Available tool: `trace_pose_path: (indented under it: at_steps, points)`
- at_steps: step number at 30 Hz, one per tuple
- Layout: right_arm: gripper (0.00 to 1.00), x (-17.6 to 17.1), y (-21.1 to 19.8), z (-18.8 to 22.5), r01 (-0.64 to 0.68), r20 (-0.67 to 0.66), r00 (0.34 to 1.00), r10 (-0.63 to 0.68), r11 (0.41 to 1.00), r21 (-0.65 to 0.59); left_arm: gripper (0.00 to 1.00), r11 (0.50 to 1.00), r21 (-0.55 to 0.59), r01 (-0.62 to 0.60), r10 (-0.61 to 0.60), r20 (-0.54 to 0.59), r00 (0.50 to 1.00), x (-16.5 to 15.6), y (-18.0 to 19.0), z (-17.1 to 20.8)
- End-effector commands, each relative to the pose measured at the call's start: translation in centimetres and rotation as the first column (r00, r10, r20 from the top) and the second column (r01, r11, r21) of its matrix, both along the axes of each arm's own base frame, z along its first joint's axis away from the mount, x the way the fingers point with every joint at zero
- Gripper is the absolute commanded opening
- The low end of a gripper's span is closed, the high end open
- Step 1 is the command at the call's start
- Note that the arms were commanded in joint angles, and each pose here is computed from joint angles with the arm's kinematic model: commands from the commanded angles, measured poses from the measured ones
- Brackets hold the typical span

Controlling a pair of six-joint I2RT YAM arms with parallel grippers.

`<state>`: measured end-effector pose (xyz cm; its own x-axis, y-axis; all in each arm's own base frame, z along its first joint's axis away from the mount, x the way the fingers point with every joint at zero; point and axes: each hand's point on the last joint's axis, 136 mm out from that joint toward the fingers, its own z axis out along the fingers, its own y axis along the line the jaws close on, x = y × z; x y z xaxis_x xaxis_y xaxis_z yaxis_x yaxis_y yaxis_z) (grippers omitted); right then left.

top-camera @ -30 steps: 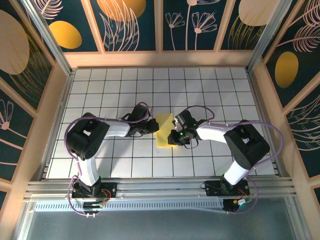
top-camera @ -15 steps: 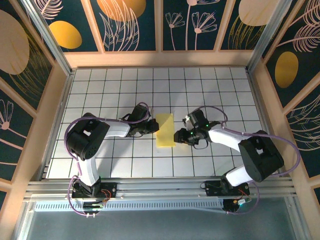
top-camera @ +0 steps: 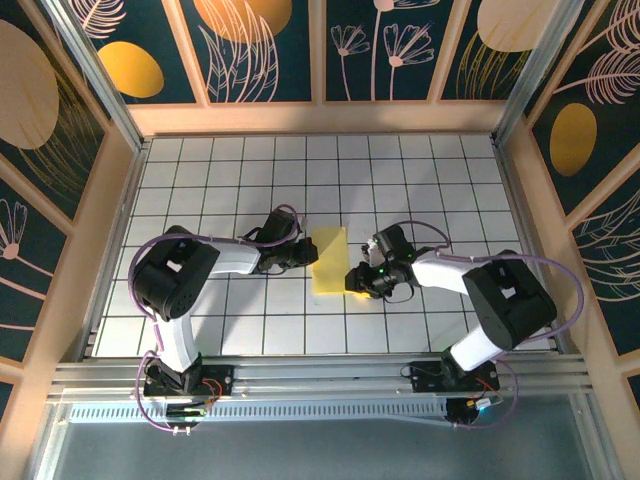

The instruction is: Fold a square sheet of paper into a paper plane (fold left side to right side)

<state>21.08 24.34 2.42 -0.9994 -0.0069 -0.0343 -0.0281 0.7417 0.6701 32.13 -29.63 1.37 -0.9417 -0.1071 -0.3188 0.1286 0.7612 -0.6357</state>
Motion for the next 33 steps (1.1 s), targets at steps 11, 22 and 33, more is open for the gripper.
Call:
trace_pose_path:
  at_steps: [11,22,33]
  points:
    - [0.36,2.1,1.7,1.3,0.001,0.054,0.999,-0.005,0.997,0.075,0.00,0.998,0.062,-0.001,0.005,-0.067,0.998,-1.8,1.0,-2.2]
    - [0.36,3.9,1.4,1.5,0.033,0.055,0.998,-0.040,0.993,0.116,0.00,0.999,0.050,0.002,0.001,-0.064,0.998,-1.8,0.8,-1.9]
    - [0.33,6.6,2.3,1.8,0.056,0.073,0.995,-0.069,0.984,0.168,0.00,0.999,0.031,0.010,-0.008,-0.055,0.998,-1.8,0.5,-1.3]
